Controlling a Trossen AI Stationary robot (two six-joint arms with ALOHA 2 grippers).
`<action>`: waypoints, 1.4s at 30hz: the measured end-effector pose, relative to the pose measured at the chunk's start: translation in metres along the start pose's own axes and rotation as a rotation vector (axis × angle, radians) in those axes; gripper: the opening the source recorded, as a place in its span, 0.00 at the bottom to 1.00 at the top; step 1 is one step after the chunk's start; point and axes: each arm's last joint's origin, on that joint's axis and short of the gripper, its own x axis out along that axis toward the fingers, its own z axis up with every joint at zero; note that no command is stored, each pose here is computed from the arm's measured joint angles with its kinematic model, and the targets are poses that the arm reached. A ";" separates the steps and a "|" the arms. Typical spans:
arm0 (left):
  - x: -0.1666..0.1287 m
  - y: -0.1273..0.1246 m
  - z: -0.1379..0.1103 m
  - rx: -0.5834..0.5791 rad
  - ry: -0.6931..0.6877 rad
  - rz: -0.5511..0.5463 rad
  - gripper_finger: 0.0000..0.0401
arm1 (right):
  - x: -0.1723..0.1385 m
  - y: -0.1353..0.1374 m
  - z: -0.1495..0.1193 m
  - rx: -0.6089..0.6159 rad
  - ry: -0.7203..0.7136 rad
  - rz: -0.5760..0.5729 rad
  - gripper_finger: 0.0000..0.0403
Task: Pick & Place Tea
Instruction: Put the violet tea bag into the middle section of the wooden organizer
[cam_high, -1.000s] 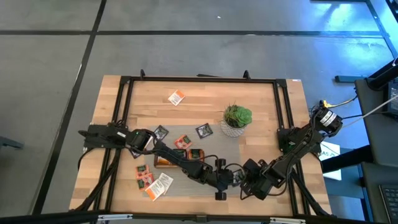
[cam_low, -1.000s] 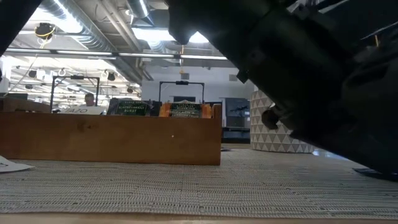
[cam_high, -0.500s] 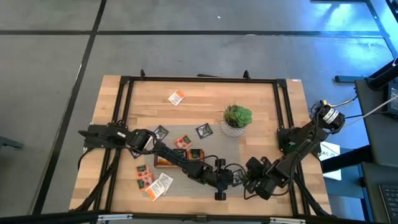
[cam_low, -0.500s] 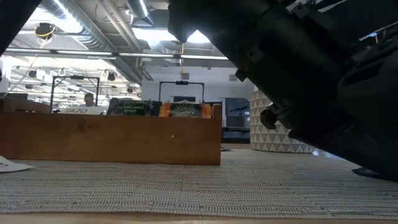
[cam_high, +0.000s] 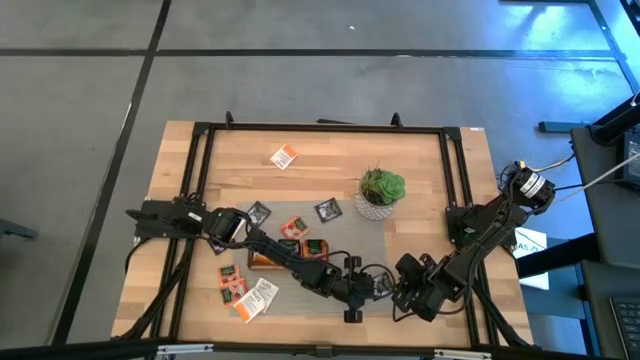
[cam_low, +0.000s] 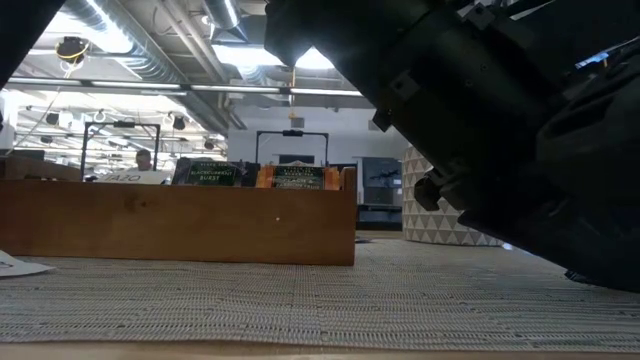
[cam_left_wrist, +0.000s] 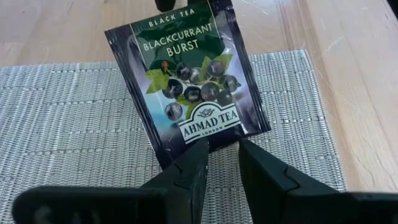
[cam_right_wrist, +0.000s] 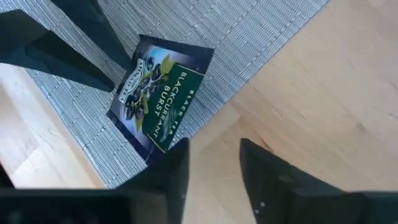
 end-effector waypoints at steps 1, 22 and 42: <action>0.000 0.000 0.000 0.000 0.000 0.000 0.22 | 0.000 0.000 0.000 0.008 0.000 0.000 0.40; 0.000 0.000 0.000 0.001 0.001 0.000 0.22 | -0.010 0.007 0.006 0.088 -0.145 0.102 0.56; 0.000 0.000 -0.001 0.009 0.002 0.000 0.22 | 0.001 0.008 0.002 0.079 -0.148 0.179 0.56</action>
